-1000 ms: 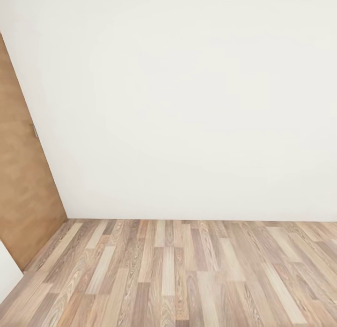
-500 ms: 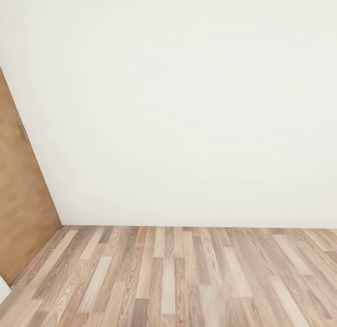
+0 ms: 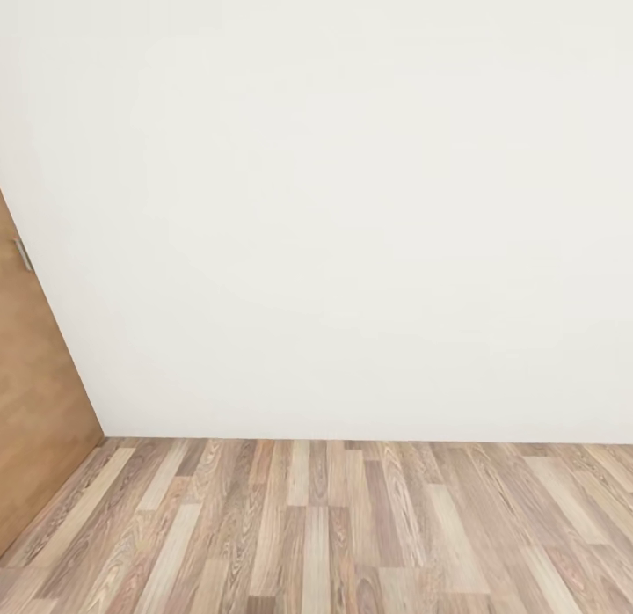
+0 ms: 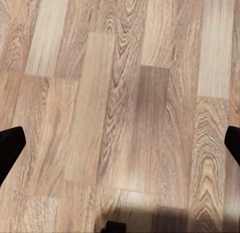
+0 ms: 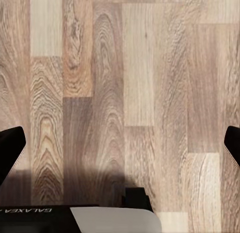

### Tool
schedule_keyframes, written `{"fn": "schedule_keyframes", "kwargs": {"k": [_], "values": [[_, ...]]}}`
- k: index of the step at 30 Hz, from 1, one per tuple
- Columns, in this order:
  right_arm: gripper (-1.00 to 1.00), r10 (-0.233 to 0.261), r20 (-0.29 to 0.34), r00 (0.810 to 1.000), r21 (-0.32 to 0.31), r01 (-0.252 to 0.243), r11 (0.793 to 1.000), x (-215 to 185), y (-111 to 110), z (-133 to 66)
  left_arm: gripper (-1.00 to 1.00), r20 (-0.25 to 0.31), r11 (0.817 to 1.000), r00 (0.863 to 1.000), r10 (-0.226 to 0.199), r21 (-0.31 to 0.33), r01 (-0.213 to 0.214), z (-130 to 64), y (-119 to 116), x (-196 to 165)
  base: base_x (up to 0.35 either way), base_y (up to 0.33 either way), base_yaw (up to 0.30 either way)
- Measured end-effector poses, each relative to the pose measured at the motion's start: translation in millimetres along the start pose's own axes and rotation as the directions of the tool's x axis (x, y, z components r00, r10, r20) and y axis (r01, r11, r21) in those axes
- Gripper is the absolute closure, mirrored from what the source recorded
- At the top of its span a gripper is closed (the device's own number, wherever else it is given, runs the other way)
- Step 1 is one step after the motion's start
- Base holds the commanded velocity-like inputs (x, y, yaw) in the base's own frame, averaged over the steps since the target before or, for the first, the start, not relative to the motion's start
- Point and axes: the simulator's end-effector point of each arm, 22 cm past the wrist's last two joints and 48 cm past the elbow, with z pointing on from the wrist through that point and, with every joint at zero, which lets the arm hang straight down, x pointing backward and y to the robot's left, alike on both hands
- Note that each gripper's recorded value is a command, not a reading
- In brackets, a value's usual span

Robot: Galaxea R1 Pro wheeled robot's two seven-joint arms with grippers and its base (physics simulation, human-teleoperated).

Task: In the bedroom, move the book from the bed onto either nightstand, and place the two sandals side by side next to the bed.

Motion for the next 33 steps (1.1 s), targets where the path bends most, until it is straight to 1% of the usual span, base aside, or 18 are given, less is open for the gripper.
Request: {"fn": "schedule_keyframes", "kwargs": {"k": [33], "values": [[-1.00, -0.003, 0.002, 1.000, -0.003, 0.003, 1.000, -0.5, 1.3, 0.0, -1.00, -0.001, 1.000, 1.000, 0.002, 0.000, -0.002, -0.2, 0.0, 1.0, 0.303, 0.000, 0.000]]}}
